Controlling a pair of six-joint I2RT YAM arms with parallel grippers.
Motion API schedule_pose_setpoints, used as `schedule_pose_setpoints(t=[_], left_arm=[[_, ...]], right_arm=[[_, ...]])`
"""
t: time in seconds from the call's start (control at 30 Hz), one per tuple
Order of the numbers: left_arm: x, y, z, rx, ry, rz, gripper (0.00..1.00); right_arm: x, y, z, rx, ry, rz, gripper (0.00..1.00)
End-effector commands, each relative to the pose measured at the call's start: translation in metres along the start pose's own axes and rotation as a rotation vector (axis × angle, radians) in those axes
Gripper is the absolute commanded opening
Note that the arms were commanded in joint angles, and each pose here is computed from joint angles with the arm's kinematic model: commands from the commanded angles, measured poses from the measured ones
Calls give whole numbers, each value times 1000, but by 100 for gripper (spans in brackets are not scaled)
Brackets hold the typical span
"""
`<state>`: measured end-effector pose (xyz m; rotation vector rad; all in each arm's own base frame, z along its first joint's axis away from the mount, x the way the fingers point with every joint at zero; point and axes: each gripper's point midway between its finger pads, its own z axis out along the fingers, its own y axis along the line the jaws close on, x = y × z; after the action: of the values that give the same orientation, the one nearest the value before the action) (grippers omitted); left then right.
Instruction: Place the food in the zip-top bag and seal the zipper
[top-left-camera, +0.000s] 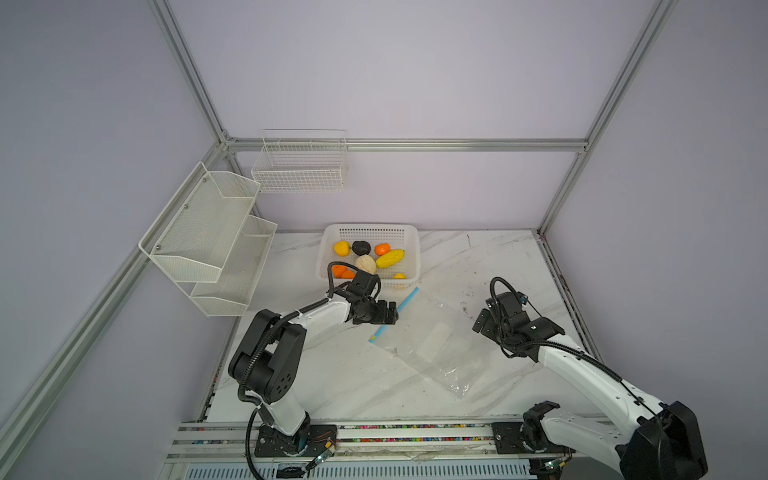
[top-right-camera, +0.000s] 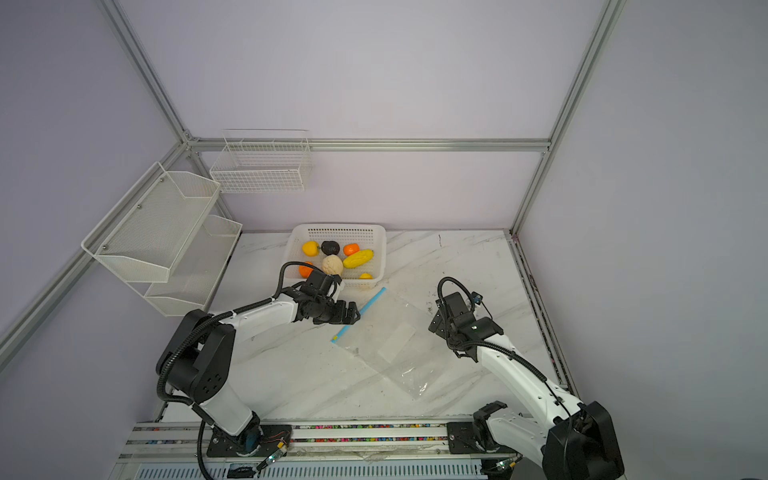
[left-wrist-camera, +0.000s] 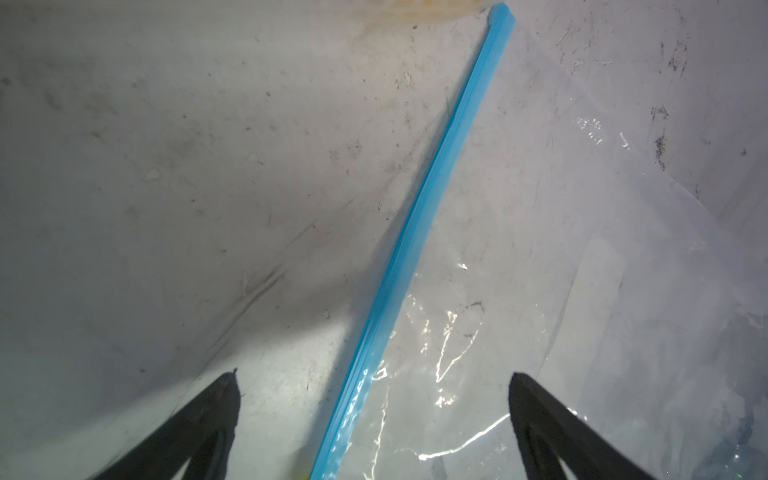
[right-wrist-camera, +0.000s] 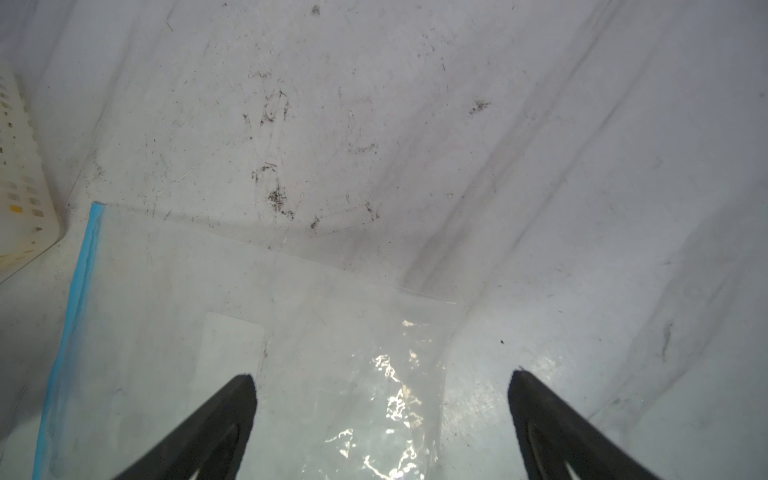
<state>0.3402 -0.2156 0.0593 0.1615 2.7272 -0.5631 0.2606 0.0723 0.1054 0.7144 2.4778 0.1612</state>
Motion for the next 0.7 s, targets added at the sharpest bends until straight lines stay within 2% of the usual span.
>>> schedule_pose_setpoints(t=[0.0,0.4,0.67], left_arm=[[-40,-28,-12,59,-76,50,100],[-20,-41,12,116,23,57,97],[-2,-55,5,165,61,52,97]], right_arm=[[3,12,13,-55,28,9,97],[6,26,45,-70,54,-40,97],[-15,41,47,-70,8,-92,94]])
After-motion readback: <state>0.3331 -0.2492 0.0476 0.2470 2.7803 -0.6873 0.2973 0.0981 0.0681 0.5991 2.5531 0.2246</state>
